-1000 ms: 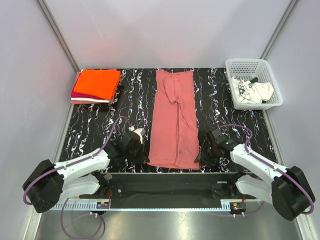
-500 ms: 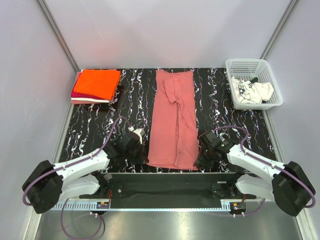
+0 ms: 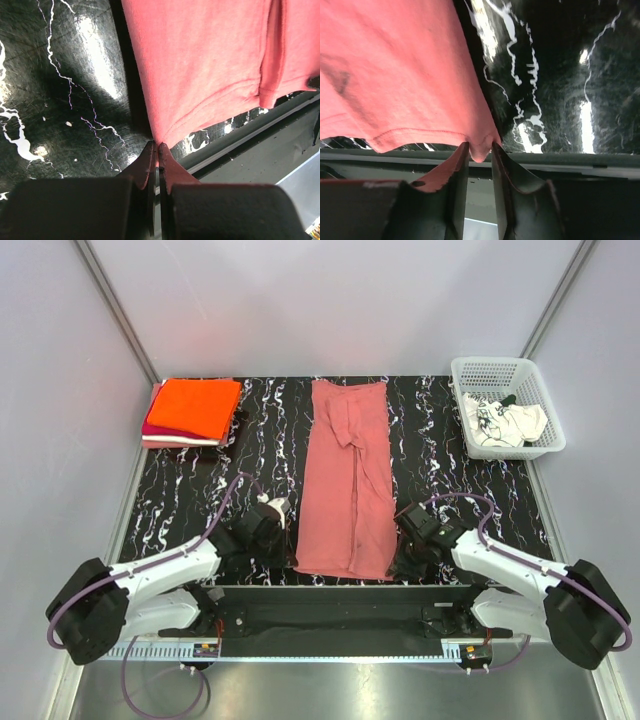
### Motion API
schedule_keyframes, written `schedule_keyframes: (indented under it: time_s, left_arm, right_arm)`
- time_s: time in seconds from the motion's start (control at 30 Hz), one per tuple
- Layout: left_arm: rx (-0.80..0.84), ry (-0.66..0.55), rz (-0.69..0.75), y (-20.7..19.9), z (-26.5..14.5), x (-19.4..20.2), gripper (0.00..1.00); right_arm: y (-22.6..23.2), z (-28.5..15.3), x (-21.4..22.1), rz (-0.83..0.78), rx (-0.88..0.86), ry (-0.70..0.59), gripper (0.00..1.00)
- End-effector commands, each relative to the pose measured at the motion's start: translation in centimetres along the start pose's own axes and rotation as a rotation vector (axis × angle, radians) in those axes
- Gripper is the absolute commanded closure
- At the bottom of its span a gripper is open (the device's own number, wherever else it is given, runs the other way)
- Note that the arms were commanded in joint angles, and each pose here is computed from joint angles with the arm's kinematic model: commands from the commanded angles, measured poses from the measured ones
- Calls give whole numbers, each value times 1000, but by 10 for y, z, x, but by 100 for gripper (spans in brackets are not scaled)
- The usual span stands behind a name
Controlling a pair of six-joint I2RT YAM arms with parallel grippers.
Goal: Fold and stack the t-shirts
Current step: Fold the tshirt
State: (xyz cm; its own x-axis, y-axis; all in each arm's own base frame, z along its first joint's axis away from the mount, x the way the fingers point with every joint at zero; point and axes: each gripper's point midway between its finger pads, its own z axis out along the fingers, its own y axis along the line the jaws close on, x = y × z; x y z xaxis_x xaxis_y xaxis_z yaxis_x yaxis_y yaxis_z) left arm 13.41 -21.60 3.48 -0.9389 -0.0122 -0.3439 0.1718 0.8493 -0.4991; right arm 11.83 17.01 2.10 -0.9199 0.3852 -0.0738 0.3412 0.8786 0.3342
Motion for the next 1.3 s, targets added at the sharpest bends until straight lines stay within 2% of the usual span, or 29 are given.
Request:
schedule_keyframes:
  time_s: [0.0,0.17,0.6,0.83,1.1,1.27]
  left_arm:
    - [28,6,7,-7,0,-2,100]
    - [-8,-24,4,-1,-4,-6,100]
    - [-49,-36,17,7,-8,-7,100]
    - [-50,-44,11,9,-10,-7,100]
    - [-16,-51,15,1,-14,-9,100]
    - [-2,-43,17,-1,-12,-8,100]
  right_arm:
    - [-2,-6,4,-20,42,5,65]
    - [-4,-12,-3,-23,57,-45,60]
    - [9,-19,-10,-26,-15,-105,61]
    - [3,-1,-7,-33,41,-87,67]
    - [2,10,2,-52,68,-59,68]
    - [2,9,3,-50,57,-71,80]
